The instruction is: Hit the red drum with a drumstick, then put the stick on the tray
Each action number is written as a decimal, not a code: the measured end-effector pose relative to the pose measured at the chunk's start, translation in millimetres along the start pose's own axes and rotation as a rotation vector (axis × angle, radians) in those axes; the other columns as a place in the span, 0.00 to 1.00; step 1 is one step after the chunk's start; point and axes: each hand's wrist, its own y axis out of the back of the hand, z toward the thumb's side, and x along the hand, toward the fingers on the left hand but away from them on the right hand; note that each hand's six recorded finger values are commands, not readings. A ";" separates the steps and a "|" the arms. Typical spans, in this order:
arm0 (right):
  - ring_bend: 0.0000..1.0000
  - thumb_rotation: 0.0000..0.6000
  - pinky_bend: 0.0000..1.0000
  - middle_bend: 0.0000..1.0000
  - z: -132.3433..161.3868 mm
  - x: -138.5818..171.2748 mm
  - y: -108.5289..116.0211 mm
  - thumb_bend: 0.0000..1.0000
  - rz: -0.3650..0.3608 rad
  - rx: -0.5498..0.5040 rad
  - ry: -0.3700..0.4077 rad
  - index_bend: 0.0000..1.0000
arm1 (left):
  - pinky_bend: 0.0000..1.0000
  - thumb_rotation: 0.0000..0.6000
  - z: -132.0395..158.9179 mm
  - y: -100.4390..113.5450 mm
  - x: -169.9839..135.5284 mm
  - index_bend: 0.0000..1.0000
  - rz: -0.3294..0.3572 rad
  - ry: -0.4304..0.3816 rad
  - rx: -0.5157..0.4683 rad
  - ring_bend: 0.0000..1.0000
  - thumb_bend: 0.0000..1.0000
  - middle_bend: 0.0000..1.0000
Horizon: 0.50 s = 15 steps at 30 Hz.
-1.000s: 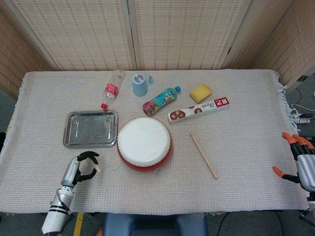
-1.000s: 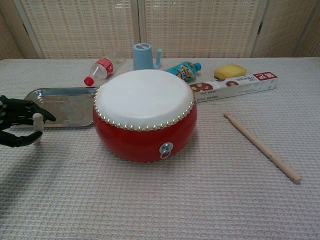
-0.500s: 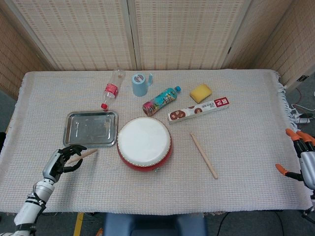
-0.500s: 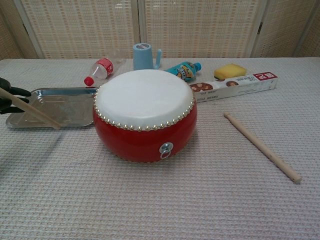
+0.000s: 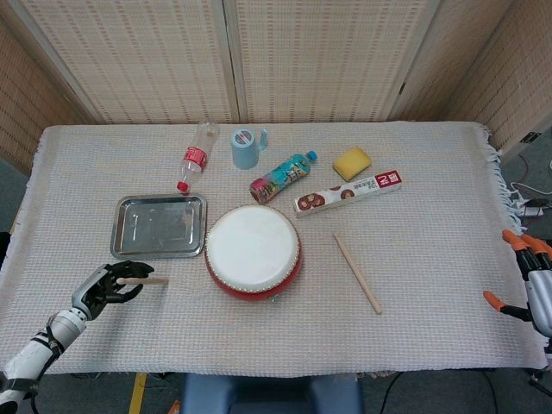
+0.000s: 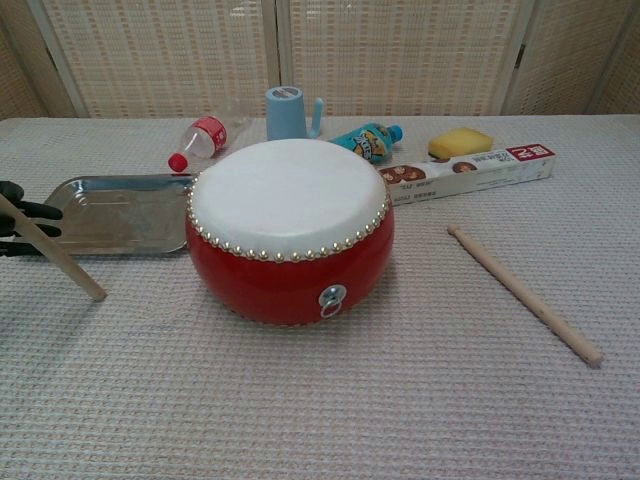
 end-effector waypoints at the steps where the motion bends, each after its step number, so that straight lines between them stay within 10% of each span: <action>1: 0.00 1.00 0.11 0.14 -0.1 0.1 0.7 0.16 -0.002 0.000 0.000 0.03 | 0.19 1.00 -0.2 1.3 1.5 0.57 -0.006 0.005 -0.009 0.24 0.38 0.35; 15: 0.00 1.00 0.11 0.14 -1.3 1.5 4.1 0.16 -0.007 0.001 -0.006 0.03 | 0.19 1.00 -5.1 8.1 24.3 0.53 0.012 0.039 0.011 0.24 0.38 0.35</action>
